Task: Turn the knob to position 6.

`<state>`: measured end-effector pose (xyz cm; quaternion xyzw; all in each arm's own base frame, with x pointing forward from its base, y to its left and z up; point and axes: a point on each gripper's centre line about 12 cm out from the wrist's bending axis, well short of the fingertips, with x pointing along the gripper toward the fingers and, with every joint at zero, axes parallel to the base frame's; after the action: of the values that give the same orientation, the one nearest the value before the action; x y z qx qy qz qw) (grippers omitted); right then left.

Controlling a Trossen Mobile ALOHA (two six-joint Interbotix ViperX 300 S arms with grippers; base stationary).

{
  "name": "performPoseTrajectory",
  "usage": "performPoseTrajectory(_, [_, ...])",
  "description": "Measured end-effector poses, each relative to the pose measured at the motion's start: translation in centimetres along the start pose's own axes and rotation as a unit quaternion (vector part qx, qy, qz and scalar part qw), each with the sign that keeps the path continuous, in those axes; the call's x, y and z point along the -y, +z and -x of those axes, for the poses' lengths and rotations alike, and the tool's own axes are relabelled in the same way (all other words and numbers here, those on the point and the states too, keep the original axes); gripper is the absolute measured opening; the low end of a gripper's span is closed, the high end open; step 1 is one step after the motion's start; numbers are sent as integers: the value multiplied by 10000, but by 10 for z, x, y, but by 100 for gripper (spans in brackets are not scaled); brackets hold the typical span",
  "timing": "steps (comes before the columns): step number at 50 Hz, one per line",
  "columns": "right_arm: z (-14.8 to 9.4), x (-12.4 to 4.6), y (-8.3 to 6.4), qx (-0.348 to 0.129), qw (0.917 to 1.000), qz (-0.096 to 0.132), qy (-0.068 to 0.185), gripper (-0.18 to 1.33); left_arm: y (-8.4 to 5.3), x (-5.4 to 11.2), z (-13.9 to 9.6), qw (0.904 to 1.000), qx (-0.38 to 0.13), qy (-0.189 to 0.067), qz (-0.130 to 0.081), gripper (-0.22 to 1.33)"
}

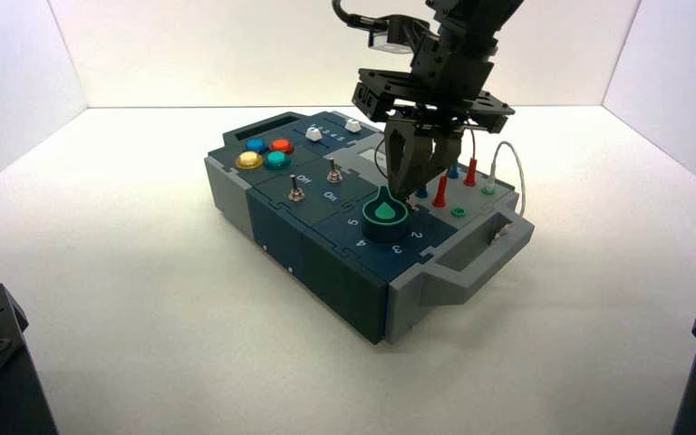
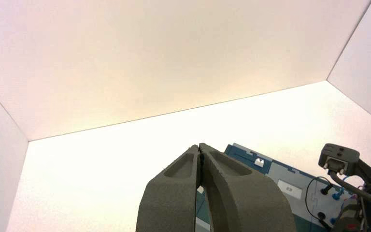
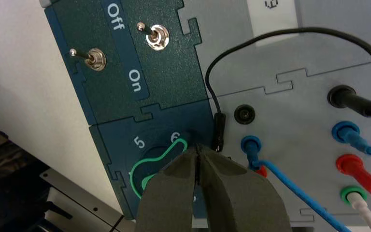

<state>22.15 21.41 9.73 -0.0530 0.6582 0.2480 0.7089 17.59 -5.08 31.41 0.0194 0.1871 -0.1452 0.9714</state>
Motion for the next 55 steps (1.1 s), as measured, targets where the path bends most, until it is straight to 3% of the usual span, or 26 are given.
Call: performPoseTrajectory(55, [1,-4,12,23,10000,45,21,-14,-1,0,-2,10000,-38,0,-6,-16])
